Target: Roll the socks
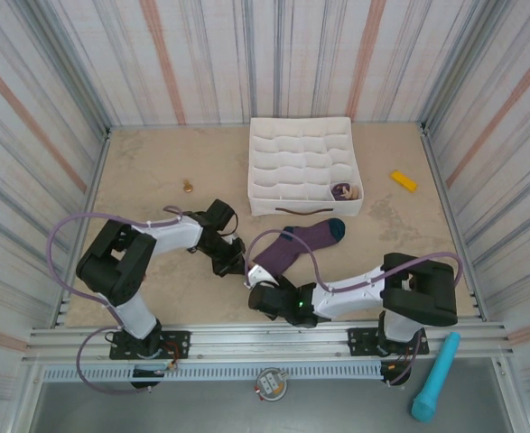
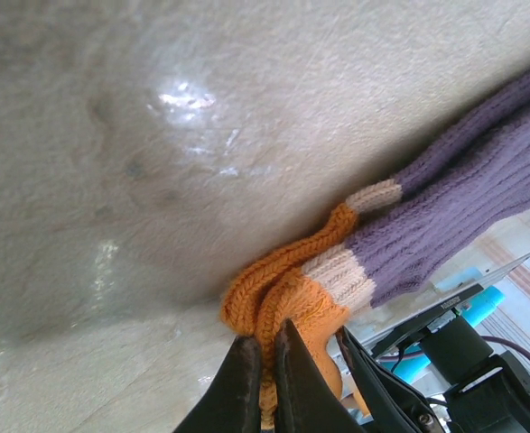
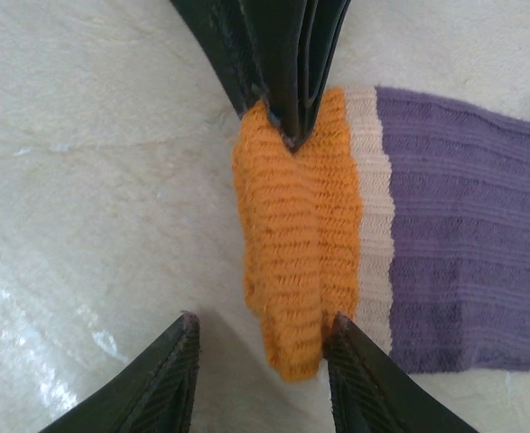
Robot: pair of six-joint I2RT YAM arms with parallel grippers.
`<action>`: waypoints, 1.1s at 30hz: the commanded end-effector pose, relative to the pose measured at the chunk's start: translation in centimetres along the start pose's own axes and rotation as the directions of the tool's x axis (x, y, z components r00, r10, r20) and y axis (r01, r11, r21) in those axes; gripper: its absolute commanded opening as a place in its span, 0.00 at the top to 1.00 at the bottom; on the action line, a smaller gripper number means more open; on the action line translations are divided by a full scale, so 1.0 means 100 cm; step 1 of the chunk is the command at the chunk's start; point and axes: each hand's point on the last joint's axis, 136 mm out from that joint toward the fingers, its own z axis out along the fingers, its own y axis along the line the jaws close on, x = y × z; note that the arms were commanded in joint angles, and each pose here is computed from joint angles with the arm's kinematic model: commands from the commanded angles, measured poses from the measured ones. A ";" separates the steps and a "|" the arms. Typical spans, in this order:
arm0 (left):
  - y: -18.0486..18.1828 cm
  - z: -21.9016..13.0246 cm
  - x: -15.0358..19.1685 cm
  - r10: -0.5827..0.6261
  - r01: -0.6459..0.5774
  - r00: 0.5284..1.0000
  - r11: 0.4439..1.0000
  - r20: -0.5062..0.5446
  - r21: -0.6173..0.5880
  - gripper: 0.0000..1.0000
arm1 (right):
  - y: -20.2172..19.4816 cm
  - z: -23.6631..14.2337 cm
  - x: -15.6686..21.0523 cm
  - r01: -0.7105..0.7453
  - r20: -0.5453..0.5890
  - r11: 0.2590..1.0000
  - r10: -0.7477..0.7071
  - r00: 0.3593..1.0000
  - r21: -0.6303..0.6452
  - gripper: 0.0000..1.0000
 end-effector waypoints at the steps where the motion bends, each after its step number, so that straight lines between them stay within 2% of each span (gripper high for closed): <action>1: -0.007 0.002 0.002 -0.001 0.001 1.000 1.000 -0.020 0.017 1.00 | -0.005 0.006 -0.010 0.016 0.020 0.999 -0.017 1.000 0.035 0.58; 4: -0.007 0.004 0.002 0.002 -0.001 1.000 1.000 -0.027 0.015 1.00 | -0.005 0.010 -0.014 0.023 0.023 0.999 -0.024 0.999 0.048 0.59; 10: -0.007 0.005 0.004 0.000 0.000 1.000 1.000 -0.029 0.016 1.00 | -0.004 0.018 -0.016 0.039 0.012 0.997 -0.039 0.999 0.060 0.69; 14: -0.008 0.005 0.004 0.005 -0.005 1.000 1.000 -0.029 0.023 1.00 | -0.004 0.021 -0.014 0.014 -0.004 0.999 -0.014 1.000 0.038 0.88; 16: -0.010 0.004 0.003 0.010 -0.010 1.000 1.000 -0.027 0.029 0.98 | -0.005 0.022 -0.010 -0.017 -0.019 1.000 0.017 1.000 0.018 0.94; 19: -0.015 0.000 0.002 0.023 -0.023 1.000 0.999 -0.017 0.043 0.86 | -0.006 0.022 -0.006 -0.063 -0.040 0.998 0.062 0.997 -0.022 0.99; 22: -0.022 -0.008 0.001 0.040 -0.040 0.999 0.997 0.002 0.067 0.64 | -0.008 0.020 -0.004 -0.114 -0.065 0.991 0.110 0.992 -0.064 1.00; 25: -0.030 -0.021 -0.002 0.055 -0.057 0.998 0.994 0.032 0.098 0.50 | -0.011 0.020 0.000 -0.178 -0.093 0.978 0.168 0.981 -0.109 1.00; 33: -0.043 -0.053 -0.007 0.107 -0.124 0.987 0.982 0.124 0.141 0.36 | -0.017 0.017 0.003 -0.371 -0.174 0.898 0.336 0.926 -0.237 1.00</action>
